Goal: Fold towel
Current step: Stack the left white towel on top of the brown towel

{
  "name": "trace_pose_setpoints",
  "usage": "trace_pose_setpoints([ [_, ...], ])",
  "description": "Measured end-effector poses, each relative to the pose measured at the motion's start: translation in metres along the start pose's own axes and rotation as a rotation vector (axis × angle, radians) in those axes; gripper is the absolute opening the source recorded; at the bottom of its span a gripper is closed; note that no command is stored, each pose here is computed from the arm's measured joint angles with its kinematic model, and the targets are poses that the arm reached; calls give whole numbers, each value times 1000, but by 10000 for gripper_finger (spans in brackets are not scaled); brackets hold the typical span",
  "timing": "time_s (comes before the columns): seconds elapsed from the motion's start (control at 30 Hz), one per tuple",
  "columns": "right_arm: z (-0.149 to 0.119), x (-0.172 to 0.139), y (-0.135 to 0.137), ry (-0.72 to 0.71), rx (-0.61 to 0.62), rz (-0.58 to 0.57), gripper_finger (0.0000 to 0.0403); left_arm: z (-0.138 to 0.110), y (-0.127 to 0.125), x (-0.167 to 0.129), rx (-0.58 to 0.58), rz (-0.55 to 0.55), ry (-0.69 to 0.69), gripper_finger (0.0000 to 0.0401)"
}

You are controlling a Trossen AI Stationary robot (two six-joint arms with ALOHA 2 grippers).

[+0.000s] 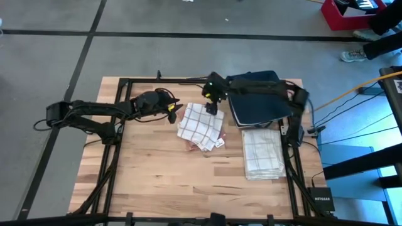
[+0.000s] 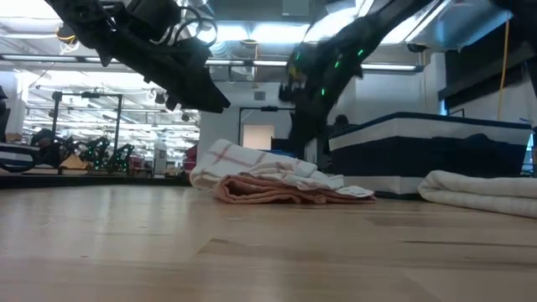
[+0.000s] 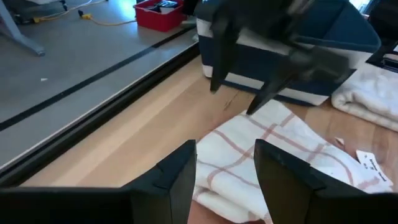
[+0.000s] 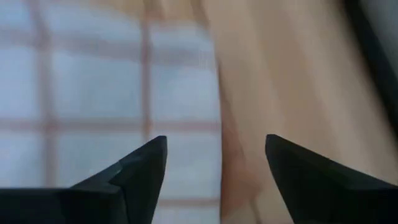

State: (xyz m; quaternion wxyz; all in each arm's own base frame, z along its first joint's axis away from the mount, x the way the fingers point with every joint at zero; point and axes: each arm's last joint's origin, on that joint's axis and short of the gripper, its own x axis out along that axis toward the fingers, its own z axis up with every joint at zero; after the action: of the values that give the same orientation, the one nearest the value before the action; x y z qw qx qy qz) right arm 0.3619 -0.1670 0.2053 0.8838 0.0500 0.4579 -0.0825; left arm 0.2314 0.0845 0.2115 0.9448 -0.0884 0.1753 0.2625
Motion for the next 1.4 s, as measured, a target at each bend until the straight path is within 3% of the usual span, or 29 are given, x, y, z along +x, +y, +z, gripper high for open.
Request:
trace_pose_setpoints([
  [0.17,-17,31,-26,167,22,146,282,-5,-4,-1,-2,-13,35,153],
  [0.27,-23,37,-31,177,45,253,274,-8,-6,-1,7,-20,53,153],
  [0.5,-23,39,-29,144,4,319,246,-9,-7,-2,26,-24,59,153],
  [0.7,-30,52,-27,200,-6,263,213,-8,-7,-2,24,-23,49,153],
  [0.87,-29,51,-26,195,-2,286,178,-8,-7,-2,25,-22,51,153],
  [0.97,-24,48,-26,183,-12,286,133,-8,-7,-2,30,-23,51,153],
  [1.13,-12,43,-20,170,-66,278,22,-8,-7,-1,30,-22,52,153],
  [1.4,25,4,15,159,-247,142,14,-8,-7,-1,28,-21,44,153],
])
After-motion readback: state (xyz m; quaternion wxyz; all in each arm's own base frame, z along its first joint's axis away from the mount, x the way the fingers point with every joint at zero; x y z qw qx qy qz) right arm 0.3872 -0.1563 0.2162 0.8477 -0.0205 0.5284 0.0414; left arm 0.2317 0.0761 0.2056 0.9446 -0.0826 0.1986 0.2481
